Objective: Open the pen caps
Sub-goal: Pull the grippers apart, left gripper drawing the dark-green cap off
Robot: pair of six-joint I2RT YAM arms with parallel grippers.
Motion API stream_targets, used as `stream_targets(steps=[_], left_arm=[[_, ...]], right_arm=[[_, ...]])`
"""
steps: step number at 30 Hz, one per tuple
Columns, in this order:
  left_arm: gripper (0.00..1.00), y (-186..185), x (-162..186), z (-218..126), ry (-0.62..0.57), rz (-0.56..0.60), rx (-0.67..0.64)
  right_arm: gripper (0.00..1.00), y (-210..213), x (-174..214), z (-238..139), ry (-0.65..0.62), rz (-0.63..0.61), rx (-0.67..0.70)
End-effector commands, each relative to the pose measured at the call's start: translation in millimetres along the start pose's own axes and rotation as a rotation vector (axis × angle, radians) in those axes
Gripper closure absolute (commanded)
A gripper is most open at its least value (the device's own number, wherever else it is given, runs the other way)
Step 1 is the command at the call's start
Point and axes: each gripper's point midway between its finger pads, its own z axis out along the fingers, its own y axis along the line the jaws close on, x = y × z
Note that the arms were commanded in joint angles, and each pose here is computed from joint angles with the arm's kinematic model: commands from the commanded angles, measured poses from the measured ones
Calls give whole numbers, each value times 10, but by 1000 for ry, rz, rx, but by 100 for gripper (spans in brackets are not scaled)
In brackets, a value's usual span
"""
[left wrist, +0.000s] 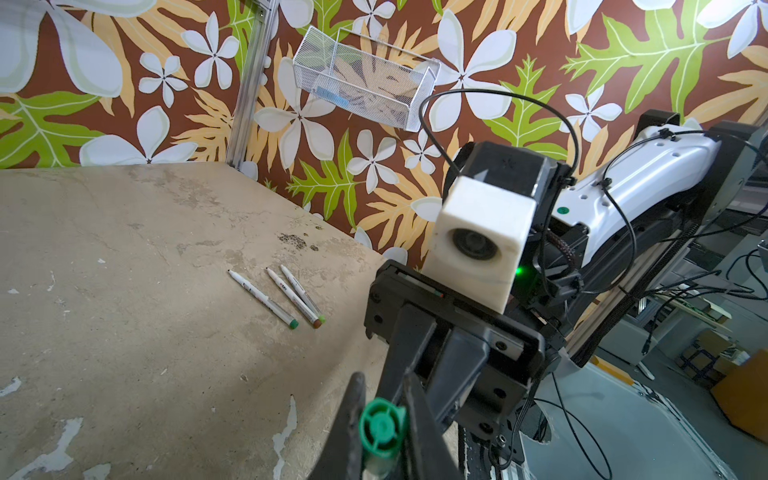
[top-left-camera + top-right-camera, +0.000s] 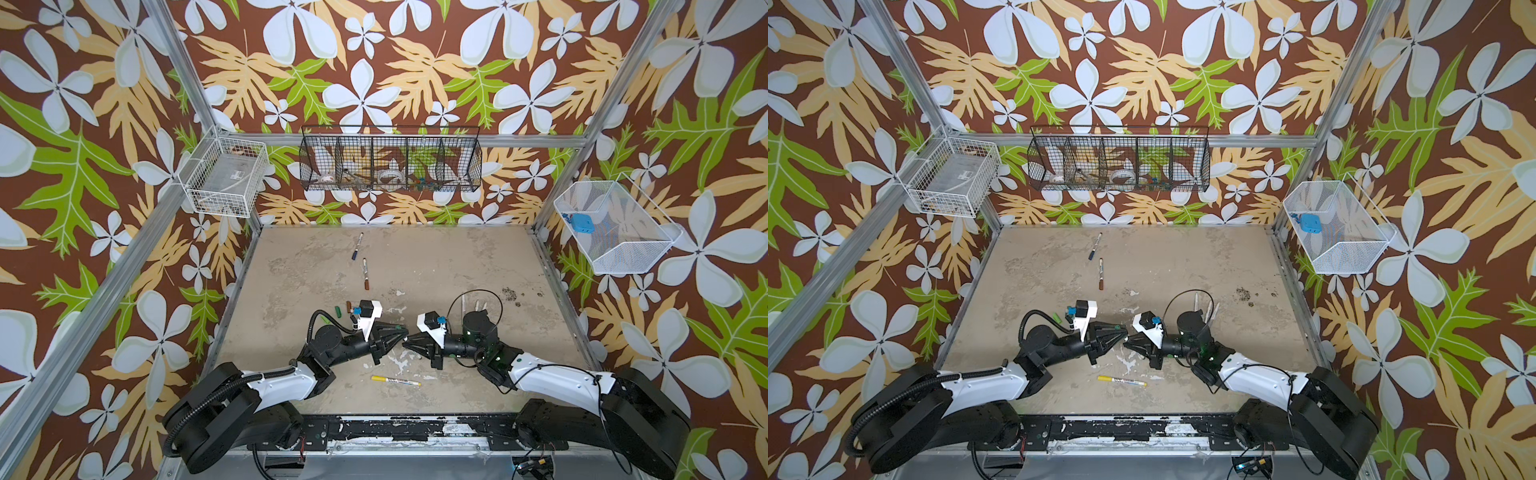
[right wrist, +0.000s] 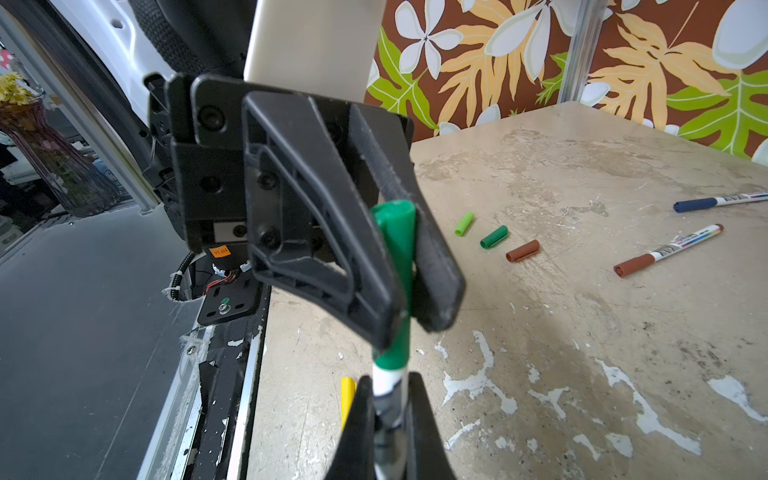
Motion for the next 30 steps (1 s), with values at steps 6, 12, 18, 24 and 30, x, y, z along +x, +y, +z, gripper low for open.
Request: stream_targets(steps=[6,12,18,24,30], left_arm=[[80,-61,-59,39,-16,24,38],[80,-68,-56,40,-15,22,41],[94,-71,-63,43,-17,17,42],[100,-43,-108,18,-44,-7,20],[100,95,-239,-71,-115,-38,-86]], right_arm=[[100,59,-61,49,-13,-10,-41],[100,62,-58,58,-10,-10,-42],[100,66,-57,61,-9,-11,-42],[100,45,-45,64,-3,-10,-31],[100,-28,52,181,76,-84,99]])
